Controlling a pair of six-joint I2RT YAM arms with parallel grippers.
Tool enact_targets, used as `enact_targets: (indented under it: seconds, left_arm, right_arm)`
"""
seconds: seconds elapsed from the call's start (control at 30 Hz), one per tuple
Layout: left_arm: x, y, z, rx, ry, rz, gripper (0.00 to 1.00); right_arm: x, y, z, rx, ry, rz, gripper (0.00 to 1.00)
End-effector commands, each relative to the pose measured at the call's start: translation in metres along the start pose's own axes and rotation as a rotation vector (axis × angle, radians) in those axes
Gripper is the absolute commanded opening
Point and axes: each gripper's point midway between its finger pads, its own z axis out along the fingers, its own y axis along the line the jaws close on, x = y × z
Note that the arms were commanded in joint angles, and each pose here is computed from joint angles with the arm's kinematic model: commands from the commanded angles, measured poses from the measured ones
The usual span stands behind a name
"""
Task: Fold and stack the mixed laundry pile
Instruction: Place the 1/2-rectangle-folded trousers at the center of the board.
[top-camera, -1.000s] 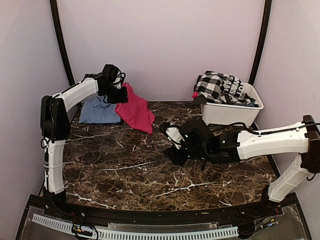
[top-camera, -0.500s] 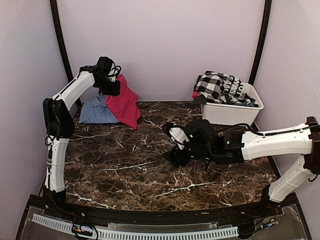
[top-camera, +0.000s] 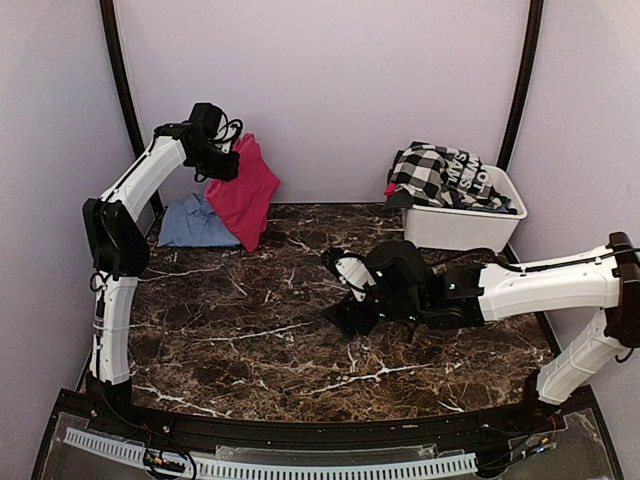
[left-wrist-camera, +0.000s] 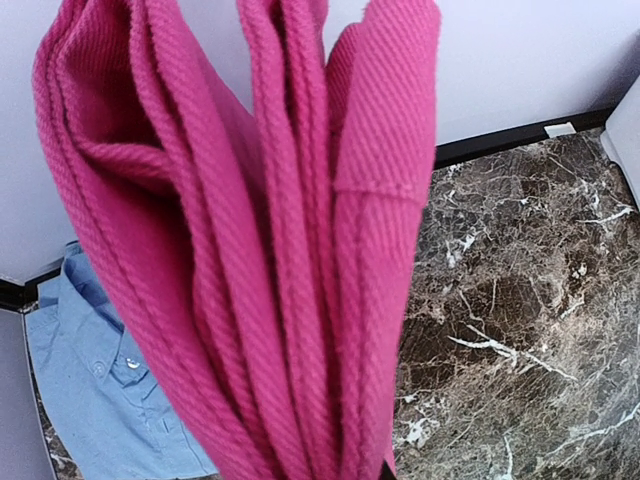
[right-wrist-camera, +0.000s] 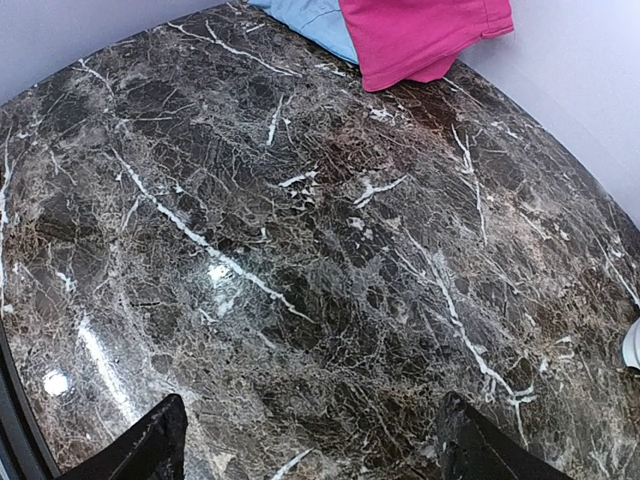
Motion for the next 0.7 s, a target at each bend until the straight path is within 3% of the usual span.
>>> enact_targets:
  seconds: [0.0,0.37,0.67]
  left_arm:
    - [-0.043,0.013,-0.041,-0.055,-0.148,0.044,0.00]
    - [-0.031,0.079,-0.018,-0.163,-0.139,0.028,0.00]
    - [0.000,0.148,0.038,-0.230,-0.109,0.014,0.00]
  right_arm:
    - [-0.016,0.000,0.002,-0.007,-0.046,0.019,0.82]
    - [-0.015,0.004,0.012,-0.016,-0.025,0.012,0.82]
    - [-0.013,0.005,0.026,-0.021,0.009,-0.003,0.82]
